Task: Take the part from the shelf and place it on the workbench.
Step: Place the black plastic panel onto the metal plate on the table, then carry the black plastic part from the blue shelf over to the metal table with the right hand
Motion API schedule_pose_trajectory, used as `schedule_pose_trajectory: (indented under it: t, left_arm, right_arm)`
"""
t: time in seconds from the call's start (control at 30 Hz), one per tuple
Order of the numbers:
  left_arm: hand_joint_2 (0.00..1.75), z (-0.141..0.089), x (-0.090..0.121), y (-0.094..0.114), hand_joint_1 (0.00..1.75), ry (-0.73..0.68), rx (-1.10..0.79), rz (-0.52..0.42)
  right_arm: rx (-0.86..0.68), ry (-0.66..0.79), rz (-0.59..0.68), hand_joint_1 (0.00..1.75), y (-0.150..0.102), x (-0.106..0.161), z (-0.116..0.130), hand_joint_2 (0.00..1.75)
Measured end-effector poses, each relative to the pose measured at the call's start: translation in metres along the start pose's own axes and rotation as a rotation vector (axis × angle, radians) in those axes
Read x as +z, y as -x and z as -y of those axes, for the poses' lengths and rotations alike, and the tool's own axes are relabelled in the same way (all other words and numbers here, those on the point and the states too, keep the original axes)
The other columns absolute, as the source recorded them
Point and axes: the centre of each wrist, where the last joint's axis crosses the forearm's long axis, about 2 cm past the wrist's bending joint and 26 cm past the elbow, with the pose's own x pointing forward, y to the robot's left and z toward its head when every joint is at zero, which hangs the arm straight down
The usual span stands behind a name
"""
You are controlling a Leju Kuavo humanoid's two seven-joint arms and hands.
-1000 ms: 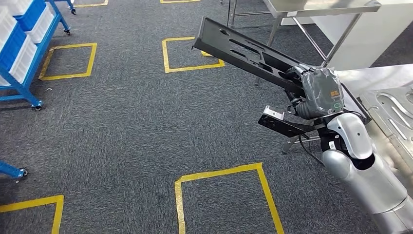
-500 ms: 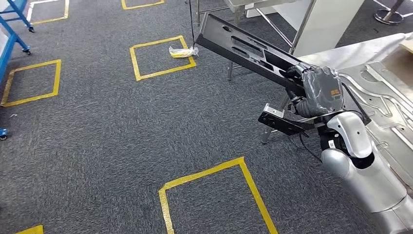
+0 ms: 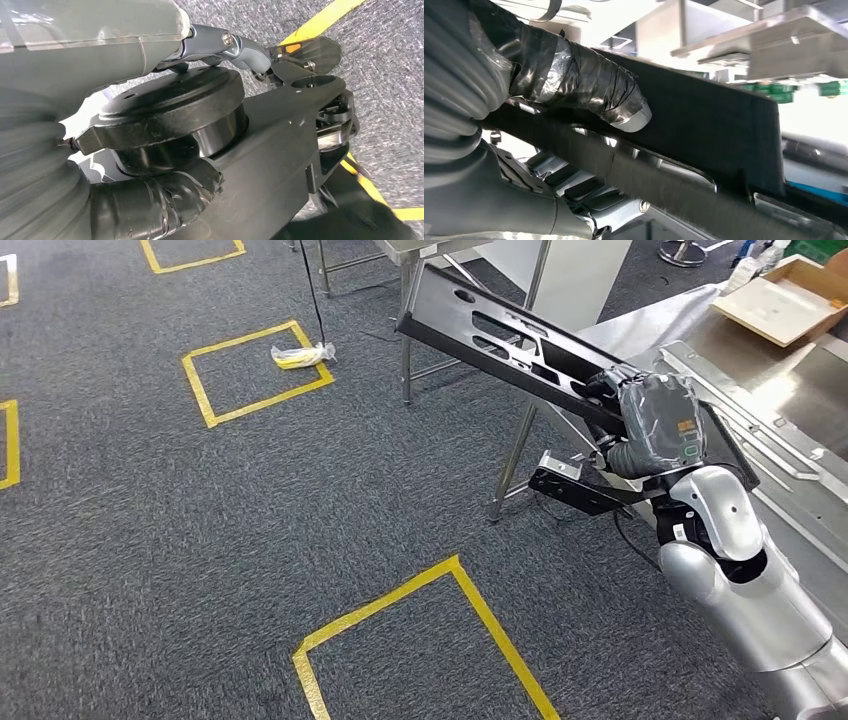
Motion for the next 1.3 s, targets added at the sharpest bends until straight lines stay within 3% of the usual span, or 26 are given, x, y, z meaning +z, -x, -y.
schedule_pose_trajectory:
  t: [0.33, 0.83, 1.3]
  left_arm:
    - [1.75, -0.003, 0.001, 0.009, 0.0, -0.012, 0.004, -0.015]
    - [1.75, -0.001, 0.0, -0.004, 0.0, -0.006, 0.014, 0.022]
    - [1.75, -0.002, 0.001, 0.014, 0.0, -0.017, 0.016, -0.015]
  right_arm:
    - [0.028, -0.02, -0.03, 1.75, 0.006, 0.001, 0.001, 1.75]
    - [0.037, -0.08, -0.065, 1.75, 0.012, 0.0, 0.0, 1.75]
    - [0.057, -0.129, -0.101, 1.75, 0.028, 0.013, -0.002, 1.75]
